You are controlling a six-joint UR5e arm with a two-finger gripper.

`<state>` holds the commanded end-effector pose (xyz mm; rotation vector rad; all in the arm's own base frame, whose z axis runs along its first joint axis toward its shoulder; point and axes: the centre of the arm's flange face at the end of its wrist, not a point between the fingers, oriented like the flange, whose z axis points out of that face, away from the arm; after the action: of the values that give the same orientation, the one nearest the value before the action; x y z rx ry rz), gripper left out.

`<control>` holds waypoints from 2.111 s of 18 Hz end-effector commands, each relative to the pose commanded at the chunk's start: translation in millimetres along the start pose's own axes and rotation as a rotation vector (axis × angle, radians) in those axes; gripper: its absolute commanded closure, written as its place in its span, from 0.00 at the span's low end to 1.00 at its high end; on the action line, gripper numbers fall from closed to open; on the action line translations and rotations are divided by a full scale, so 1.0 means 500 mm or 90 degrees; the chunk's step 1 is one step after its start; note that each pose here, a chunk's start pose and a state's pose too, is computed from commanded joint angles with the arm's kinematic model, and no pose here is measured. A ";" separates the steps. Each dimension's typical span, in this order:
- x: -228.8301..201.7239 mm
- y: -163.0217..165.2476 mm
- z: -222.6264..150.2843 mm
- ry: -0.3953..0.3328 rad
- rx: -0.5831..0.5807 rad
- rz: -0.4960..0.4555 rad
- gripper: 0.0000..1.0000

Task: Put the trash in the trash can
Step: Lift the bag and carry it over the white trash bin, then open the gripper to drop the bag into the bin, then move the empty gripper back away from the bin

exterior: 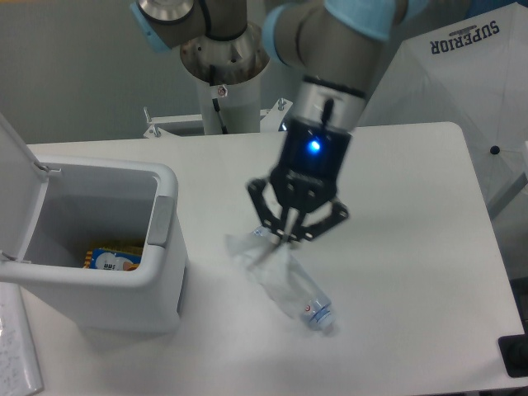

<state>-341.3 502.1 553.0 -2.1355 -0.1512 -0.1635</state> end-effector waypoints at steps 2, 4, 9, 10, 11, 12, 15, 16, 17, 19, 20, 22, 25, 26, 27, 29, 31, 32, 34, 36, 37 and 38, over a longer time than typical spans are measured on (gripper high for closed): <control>0.061 -0.013 0.006 0.036 0.000 0.001 1.00; 0.123 -0.002 0.016 0.060 -0.013 0.003 1.00; 0.235 0.063 0.029 0.099 -0.042 -0.002 1.00; 0.248 0.077 0.030 0.104 -0.047 -0.003 1.00; 0.255 0.087 0.029 0.107 -0.049 -0.004 1.00; 0.257 0.093 0.031 0.109 -0.051 -0.004 0.94; 0.289 0.098 0.054 0.129 -0.062 0.002 0.80; 0.287 0.101 0.058 0.130 -0.063 0.004 0.69; 0.285 0.102 0.063 0.131 -0.064 0.006 0.44; 0.286 0.111 0.074 0.134 -0.071 0.003 0.00; 0.286 0.115 0.076 0.134 -0.073 0.001 0.00; 0.283 0.117 0.080 0.133 -0.076 0.000 0.00; 0.274 0.111 0.088 0.130 -0.075 0.003 0.00; 0.260 0.105 0.095 0.121 -0.076 0.004 0.00; 0.230 0.097 0.094 0.097 -0.077 0.002 0.00; 0.150 0.086 0.064 0.045 -0.070 -0.013 0.00; 0.079 0.083 0.041 0.014 -0.062 -0.032 0.00; 0.032 0.086 0.023 -0.006 -0.056 -0.046 0.00; -0.055 0.091 0.001 -0.037 -0.050 -0.064 0.00; -0.141 0.120 0.003 -0.054 -0.058 -0.064 0.00; -0.172 0.129 0.003 -0.060 -0.060 -0.057 0.00; -0.209 0.145 0.000 -0.067 -0.064 -0.060 0.00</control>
<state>-431.8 458.8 474.8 -2.2386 -0.3110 -0.1162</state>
